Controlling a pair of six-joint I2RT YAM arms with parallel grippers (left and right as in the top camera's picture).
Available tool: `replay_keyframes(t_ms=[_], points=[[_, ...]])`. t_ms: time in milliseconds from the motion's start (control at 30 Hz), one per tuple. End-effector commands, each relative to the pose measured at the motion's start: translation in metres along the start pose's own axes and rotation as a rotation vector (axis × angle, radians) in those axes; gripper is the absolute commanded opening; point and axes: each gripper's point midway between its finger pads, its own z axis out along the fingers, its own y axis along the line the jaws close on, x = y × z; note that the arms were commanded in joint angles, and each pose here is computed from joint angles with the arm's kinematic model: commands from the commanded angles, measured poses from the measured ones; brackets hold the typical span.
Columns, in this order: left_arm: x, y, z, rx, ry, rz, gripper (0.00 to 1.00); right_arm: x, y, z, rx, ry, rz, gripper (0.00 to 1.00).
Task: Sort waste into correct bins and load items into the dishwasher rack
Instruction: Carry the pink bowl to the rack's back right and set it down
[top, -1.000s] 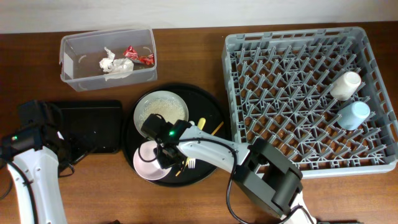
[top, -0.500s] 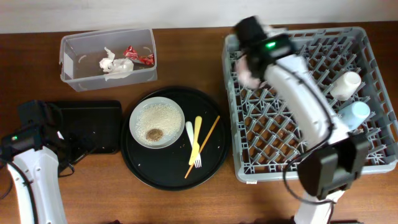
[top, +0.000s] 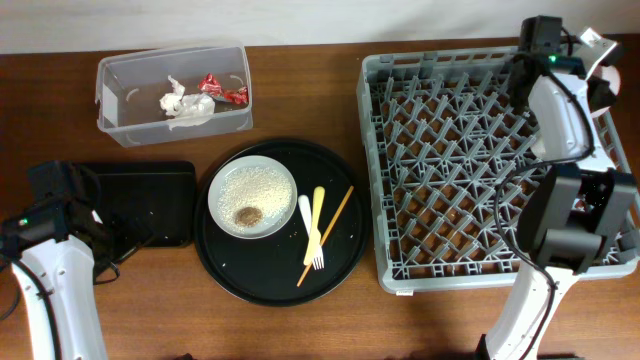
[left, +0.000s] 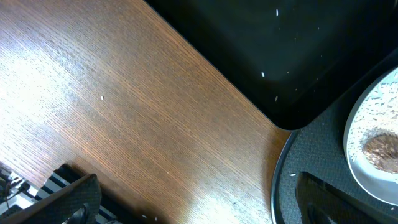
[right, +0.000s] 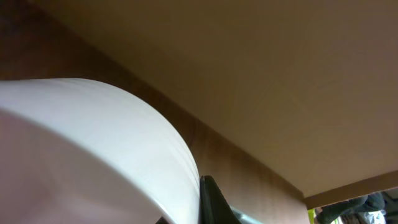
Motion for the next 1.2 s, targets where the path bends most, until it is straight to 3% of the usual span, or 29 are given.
replay_keyframes(t_ms=[0, 400, 433, 500, 533, 733, 800, 900, 1000, 1167], points=[[0.001, 0.0, 0.001, 0.005, 0.005, -0.018, 0.99, 0.005, 0.018, -0.008, -0.031, -0.004, -0.02, 0.04], [0.001, 0.0, 0.001, 0.006, 0.005, -0.019, 0.99, 0.038, 0.05, -0.029, -0.104, -0.006, -0.108, 0.06], [0.001, 0.0, 0.001, 0.006, 0.005, -0.019, 0.99, 0.038, 0.055, -0.037, -0.116, -0.016, -0.127, 0.11], [0.0, 0.0, 0.001, 0.006, 0.004, -0.019, 0.99, 0.04, 0.063, -0.055, -0.143, -0.037, -0.152, 0.38], [0.0, 0.0, 0.001, 0.006, 0.004, -0.019, 0.99, 0.042, 0.068, -0.067, -0.159, -0.05, -0.174, 0.45], [0.0, 0.0, 0.001, 0.007, 0.002, -0.019, 0.99, 0.045, 0.071, -0.082, -0.178, -0.062, -0.208, 0.49], [-0.001, 0.0, 0.001, 0.008, -0.001, -0.019, 0.99, 0.034, 0.063, -0.089, -0.29, -0.015, -0.153, 0.5], [-0.003, -0.001, 0.001, 0.011, -0.011, -0.02, 0.99, 0.007, 0.048, -0.113, -0.65, 0.081, -0.081, 0.54], [-0.004, -0.001, 0.001, 0.012, -0.012, -0.02, 0.99, -0.015, 0.036, -0.085, -0.997, 0.225, 0.065, 0.55], [-0.004, -0.001, 0.001, 0.012, -0.012, -0.02, 0.99, 0.011, 0.034, 0.014, -0.95, 0.369, 0.171, 0.54]])
